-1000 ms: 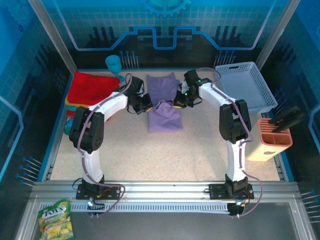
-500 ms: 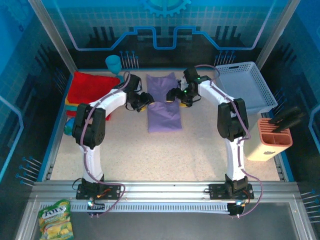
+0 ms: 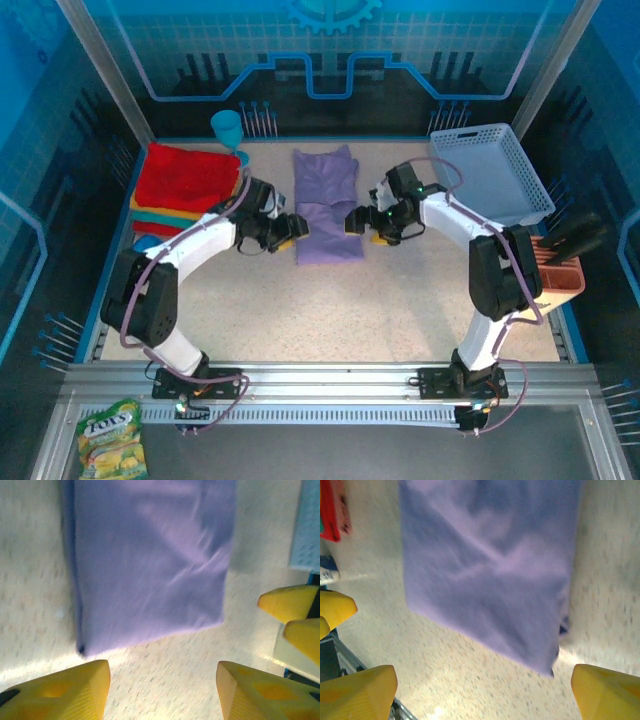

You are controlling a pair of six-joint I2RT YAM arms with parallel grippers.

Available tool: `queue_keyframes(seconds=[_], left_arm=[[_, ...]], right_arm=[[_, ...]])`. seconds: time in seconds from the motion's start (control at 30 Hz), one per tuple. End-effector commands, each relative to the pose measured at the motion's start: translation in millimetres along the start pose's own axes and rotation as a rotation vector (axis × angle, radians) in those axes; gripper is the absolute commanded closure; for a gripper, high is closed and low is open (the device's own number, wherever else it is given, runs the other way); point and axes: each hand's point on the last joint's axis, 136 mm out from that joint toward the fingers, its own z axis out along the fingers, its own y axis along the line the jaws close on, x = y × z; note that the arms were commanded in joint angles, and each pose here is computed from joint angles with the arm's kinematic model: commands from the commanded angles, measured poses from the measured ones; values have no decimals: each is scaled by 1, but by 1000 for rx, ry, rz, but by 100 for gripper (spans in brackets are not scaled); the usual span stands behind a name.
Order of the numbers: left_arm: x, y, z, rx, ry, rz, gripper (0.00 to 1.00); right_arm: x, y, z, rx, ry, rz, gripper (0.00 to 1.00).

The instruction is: Fold and stack the t-shirts

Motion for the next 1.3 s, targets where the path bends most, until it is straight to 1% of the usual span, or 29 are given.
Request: queue_keyframes(seconds=[0.0, 0.07, 0.17, 0.33, 0.47, 0.57, 0.73, 0.9, 1.0, 1.27], left_arm=[[23, 0, -4, 48, 12, 22, 39], [34, 7, 0, 65, 15, -2, 38], [41, 16, 10, 98, 14, -37, 38], [37, 20, 27, 125, 8, -46, 37], [32, 21, 42, 130, 36, -63, 37], [29, 22, 49, 120, 51, -76, 38], [26, 27, 55, 98, 53, -96, 39], [20, 29, 61, 108, 45, -120, 43], [15, 27, 62, 111, 37, -125, 44], [5, 36, 62, 51, 30, -121, 47]], right_arm=[[21, -6, 1, -40, 15, 30, 9], [30, -13, 6, -39, 15, 44, 10], [36, -21, 15, -43, 16, 70, 12], [32, -20, 25, -68, 11, 89, 14], [27, -15, 31, -94, 15, 93, 17], [22, -17, 33, -84, 5, 97, 18], [18, -18, 40, -87, 13, 106, 21], [13, -16, 45, -99, 15, 111, 28], [10, -16, 47, -100, 15, 114, 29], [8, -15, 51, -100, 19, 118, 33]])
